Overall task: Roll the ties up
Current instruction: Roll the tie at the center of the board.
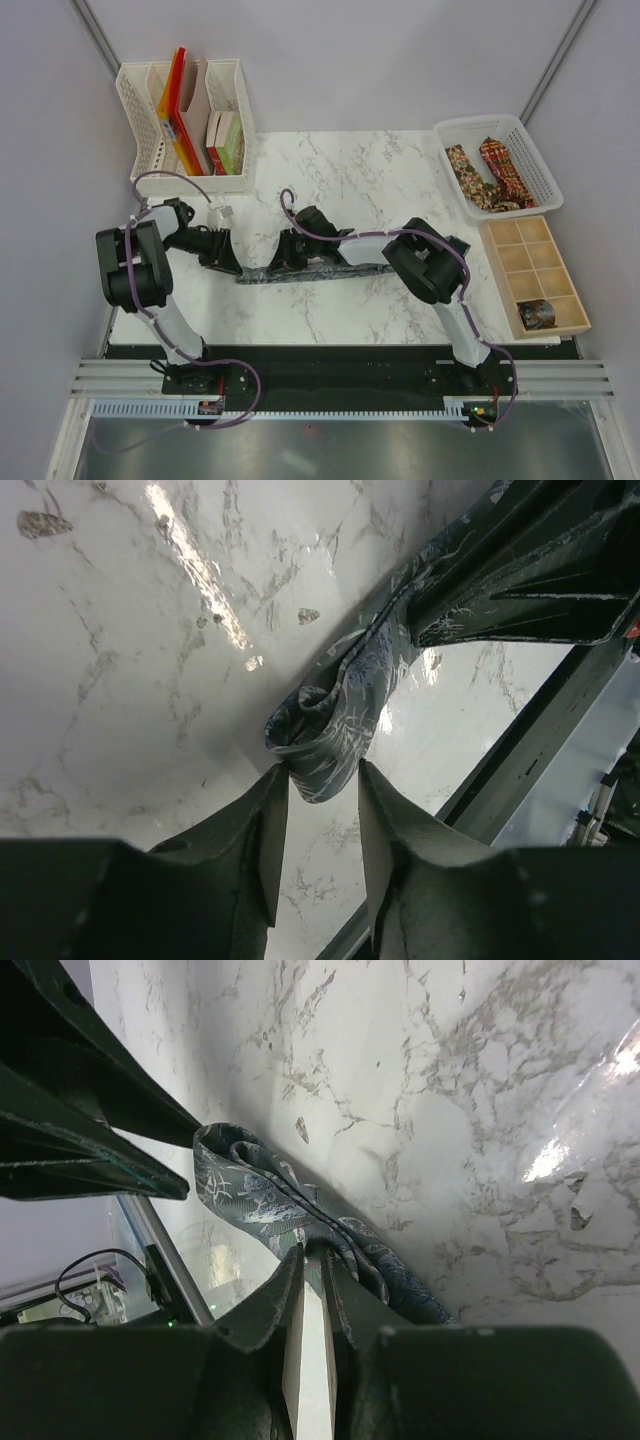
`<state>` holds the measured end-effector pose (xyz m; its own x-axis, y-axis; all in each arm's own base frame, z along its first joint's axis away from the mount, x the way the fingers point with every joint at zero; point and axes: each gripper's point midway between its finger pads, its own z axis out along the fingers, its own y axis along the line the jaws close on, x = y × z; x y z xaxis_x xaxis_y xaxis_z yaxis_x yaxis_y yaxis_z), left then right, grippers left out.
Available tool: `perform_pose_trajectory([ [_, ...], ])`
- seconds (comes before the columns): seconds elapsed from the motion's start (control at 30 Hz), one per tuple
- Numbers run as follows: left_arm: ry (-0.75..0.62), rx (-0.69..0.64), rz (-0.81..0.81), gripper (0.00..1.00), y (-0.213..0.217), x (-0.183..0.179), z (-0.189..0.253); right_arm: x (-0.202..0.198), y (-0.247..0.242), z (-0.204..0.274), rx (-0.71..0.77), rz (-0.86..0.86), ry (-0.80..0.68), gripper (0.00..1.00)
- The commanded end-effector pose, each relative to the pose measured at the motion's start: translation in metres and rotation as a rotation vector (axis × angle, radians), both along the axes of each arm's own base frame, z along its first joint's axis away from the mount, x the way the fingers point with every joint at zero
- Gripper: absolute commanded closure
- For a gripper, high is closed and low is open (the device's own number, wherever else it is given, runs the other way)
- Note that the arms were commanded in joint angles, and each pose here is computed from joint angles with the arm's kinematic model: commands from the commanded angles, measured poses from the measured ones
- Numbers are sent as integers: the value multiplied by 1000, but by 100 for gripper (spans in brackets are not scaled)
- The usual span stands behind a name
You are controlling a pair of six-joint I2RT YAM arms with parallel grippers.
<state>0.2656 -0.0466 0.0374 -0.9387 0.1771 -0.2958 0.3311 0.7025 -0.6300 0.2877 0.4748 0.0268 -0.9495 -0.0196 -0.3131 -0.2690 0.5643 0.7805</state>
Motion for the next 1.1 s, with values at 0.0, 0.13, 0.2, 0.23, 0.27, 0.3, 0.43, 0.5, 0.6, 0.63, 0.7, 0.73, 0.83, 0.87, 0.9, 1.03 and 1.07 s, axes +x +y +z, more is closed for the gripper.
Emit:
perform_pose_trajectory([
  [0.0,-31,-71,26,63,-6,26,9,5,-11,-35,-113,-34,-5,80],
  [0.13,-43,-72,55,65,-4,41,8,10,-7,-35,-109,-36,-14,80],
  [0.2,-44,-72,67,69,-3,45,9,13,-4,-33,-104,-40,-20,80],
  [0.23,-42,-72,69,71,-3,44,9,13,-4,-33,-103,-40,-23,80],
  [0.27,-39,-76,71,72,-4,43,10,14,-3,-33,-102,-41,-23,80],
  [0.3,-41,-74,69,75,-5,42,10,14,-3,-32,-101,-41,-24,80],
  [0.43,-56,-51,68,86,-2,42,14,14,-3,-31,-100,-44,-20,79],
  [0.5,-61,-54,71,93,-4,41,18,14,-3,-30,-99,-44,-21,79],
  [0.6,-75,-71,57,98,-13,39,28,13,-3,-30,-99,-42,-21,79],
  [0.63,-85,-70,48,98,-16,39,32,13,-4,-31,-100,-41,-18,79],
  [0.7,-78,-66,17,98,-27,34,33,11,-4,-33,-101,-38,-13,79],
  [0.73,-78,-67,10,98,-30,33,33,11,-4,-32,-101,-39,-14,79],
  [0.83,-65,-76,-20,98,-44,32,35,12,-5,-31,-100,-39,-14,79],
  [0.87,-57,-78,-26,98,-48,32,34,12,-5,-30,-98,-39,-13,79],
  [0.9,-58,-80,-38,98,-53,32,34,11,-5,-30,-97,-38,-12,79],
  [1.03,-54,-86,-63,98,-68,34,32,11,-3,-27,-91,-36,-12,79],
  [1.07,-45,-82,-61,98,-71,34,31,11,-3,-27,-91,-36,-12,79],
])
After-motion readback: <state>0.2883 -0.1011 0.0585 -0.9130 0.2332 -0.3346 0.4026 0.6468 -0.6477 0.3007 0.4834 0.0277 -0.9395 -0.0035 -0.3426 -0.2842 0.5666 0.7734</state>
